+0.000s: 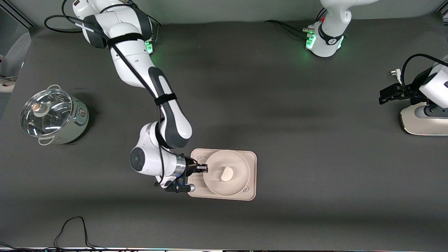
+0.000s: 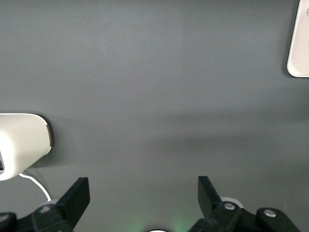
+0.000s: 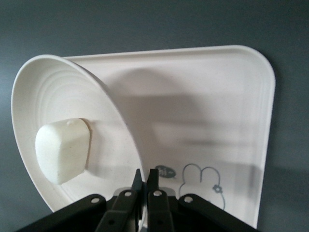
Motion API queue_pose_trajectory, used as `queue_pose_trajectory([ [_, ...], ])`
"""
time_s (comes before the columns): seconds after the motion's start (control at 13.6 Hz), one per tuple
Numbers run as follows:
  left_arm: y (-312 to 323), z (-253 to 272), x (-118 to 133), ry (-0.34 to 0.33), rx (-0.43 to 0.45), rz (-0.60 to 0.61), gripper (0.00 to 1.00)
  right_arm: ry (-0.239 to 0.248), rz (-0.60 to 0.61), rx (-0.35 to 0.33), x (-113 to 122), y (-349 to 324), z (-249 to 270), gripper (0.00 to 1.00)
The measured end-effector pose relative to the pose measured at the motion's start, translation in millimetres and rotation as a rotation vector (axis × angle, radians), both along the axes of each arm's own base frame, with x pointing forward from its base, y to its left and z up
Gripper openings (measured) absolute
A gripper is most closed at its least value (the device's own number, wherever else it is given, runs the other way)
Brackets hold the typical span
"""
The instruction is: Place bun in plate and plate on tray
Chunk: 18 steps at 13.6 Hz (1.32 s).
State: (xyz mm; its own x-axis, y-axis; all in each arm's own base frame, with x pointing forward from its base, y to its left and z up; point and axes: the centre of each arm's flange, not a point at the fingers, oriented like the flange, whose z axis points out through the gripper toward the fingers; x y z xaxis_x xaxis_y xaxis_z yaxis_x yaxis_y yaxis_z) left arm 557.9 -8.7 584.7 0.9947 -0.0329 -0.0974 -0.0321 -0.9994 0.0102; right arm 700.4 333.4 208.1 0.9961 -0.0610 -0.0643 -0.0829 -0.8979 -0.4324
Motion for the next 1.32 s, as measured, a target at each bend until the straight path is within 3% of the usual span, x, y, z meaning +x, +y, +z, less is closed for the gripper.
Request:
queue_pose_trajectory([
  [0.44, 1, -7, 3, -0.015, 0.000, 0.002, 1.00, 0.010, -0.016, -0.011, 3, -12, -14, 0.05],
  [0.51, 1, -8, 3, -0.013, 0.000, 0.002, 1.00, 0.010, -0.017, -0.010, 3, -12, -13, 0.11],
  [1.1, 0, -8, 5, -0.028, -0.001, 0.002, 1.00, 0.012, 0.008, -0.002, 9, -14, 14, 0.99],
  [1.32, -1, -9, 5, -0.028, -0.001, 0.000, 1.00, 0.023, 0.114, -0.102, 12, -41, 89, 1.00],
])
